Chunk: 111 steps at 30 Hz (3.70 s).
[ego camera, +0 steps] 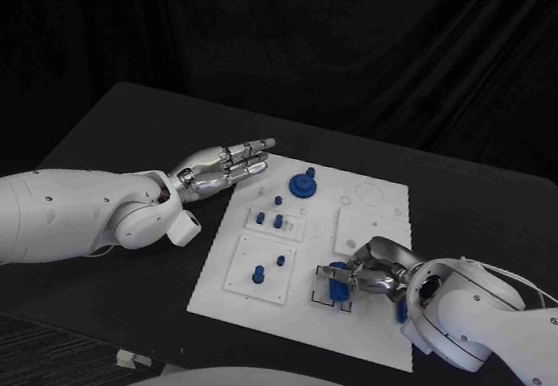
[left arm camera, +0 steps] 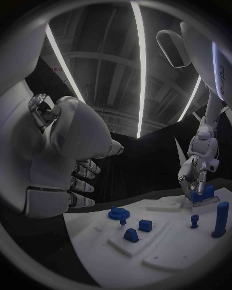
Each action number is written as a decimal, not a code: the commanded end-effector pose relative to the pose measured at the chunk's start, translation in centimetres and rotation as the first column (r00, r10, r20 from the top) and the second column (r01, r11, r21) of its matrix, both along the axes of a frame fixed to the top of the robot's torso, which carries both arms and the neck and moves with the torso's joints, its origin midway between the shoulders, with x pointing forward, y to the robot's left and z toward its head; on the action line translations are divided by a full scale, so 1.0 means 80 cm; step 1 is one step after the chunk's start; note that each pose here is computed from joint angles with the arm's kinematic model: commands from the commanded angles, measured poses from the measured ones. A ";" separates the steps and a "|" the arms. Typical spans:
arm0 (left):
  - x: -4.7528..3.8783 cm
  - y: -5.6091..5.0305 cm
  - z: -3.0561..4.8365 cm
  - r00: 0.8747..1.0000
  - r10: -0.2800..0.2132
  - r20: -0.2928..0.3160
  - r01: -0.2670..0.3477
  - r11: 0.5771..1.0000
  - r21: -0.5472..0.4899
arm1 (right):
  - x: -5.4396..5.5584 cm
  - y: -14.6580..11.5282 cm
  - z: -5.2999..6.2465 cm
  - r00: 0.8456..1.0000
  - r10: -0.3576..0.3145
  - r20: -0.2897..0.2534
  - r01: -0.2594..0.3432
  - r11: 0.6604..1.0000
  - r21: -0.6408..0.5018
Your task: Assemble the parts on the task board
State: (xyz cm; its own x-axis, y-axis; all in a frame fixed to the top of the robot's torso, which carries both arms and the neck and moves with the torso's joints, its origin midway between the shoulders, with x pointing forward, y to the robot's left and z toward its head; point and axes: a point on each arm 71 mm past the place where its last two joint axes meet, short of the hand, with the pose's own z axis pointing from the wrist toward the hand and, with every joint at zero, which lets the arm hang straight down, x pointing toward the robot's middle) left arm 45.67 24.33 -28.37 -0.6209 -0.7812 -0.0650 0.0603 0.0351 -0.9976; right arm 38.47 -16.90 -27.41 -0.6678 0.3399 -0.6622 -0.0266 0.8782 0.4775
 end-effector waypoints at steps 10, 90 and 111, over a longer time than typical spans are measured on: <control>-0.001 -0.002 -0.0003 1.000 -0.011 -0.004 0.010 1.000 -0.015 | -0.003 0.000 -0.007 0.999 0.012 -0.033 -0.014 0.999 -0.052; -0.002 0.006 -0.0020 1.000 0.000 -0.010 0.000 1.000 -0.007 | -0.022 -0.019 0.016 0.879 0.274 0.391 -0.285 0.958 -0.029; -0.003 0.007 -0.0039 1.000 -0.004 -0.023 0.004 1.000 -0.004 | -0.039 -0.006 -0.001 0.827 0.333 0.453 -0.338 0.938 -0.073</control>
State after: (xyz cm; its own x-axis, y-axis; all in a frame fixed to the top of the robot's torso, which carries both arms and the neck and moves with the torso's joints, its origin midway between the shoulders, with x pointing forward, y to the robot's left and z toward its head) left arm 45.52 25.05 -28.72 -0.6177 -0.7839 -0.0619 0.0396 0.0476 -0.9981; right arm 35.37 -17.43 -27.64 -0.4118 0.1587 -0.8974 -0.5184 0.7691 0.3738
